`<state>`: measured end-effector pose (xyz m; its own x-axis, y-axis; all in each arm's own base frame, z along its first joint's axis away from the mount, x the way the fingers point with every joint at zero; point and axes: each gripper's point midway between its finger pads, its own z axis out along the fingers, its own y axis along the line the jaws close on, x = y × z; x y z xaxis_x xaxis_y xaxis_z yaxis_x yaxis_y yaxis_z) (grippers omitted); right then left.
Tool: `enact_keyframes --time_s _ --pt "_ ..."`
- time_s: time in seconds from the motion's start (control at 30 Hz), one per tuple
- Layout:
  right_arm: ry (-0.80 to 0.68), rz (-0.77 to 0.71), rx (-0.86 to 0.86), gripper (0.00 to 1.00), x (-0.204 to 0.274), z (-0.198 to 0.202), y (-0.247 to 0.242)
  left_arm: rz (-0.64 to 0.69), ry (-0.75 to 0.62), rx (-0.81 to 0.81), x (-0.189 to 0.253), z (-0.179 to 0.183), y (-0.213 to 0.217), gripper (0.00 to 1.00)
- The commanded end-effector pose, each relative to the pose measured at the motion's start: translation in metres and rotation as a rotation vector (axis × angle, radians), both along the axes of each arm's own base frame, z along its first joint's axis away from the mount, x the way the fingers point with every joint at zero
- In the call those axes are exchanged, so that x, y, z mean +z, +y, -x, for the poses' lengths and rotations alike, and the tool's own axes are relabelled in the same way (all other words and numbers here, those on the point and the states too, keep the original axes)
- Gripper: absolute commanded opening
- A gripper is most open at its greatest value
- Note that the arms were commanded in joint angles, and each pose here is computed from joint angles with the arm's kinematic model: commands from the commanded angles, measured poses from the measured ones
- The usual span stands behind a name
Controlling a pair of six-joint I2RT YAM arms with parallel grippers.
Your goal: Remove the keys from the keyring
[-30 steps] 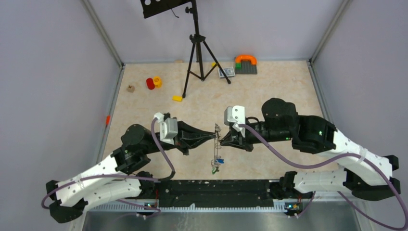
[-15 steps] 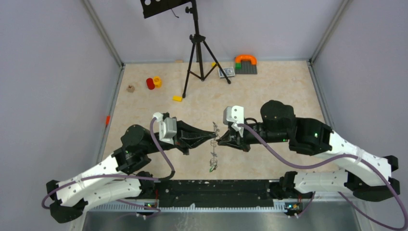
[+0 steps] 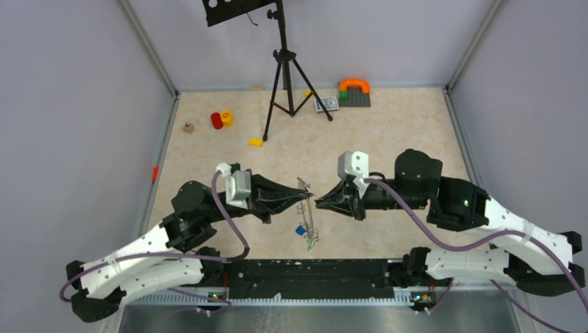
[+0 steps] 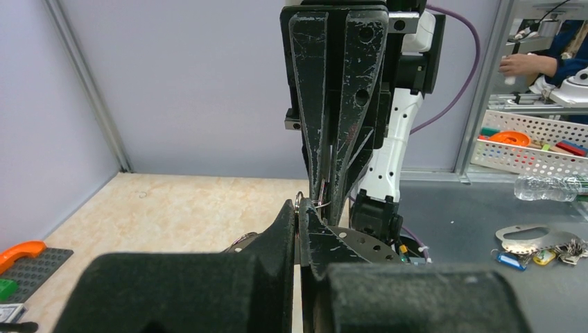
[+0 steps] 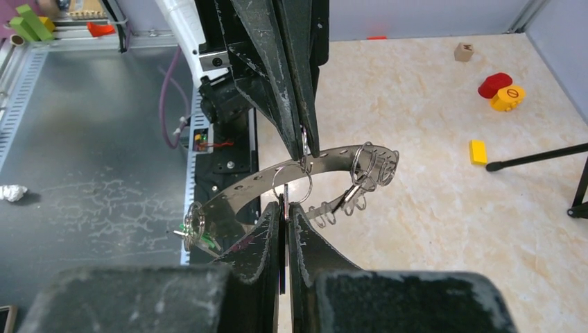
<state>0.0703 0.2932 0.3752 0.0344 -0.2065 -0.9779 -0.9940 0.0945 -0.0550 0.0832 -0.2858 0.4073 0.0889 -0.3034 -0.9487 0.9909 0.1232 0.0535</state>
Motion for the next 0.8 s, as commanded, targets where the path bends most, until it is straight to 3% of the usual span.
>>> enact_keyframes --time_s 0.0,0.77 --pt "0.001 -0.048 0.024 0.00 0.015 0.007 0.000 0.120 -0.045 0.017 0.034 0.004 0.015 0.00" --pt "-0.017 0.023 0.052 0.00 0.002 -0.002 0.027 0.179 0.004 -0.114 0.035 0.019 0.003 0.00"
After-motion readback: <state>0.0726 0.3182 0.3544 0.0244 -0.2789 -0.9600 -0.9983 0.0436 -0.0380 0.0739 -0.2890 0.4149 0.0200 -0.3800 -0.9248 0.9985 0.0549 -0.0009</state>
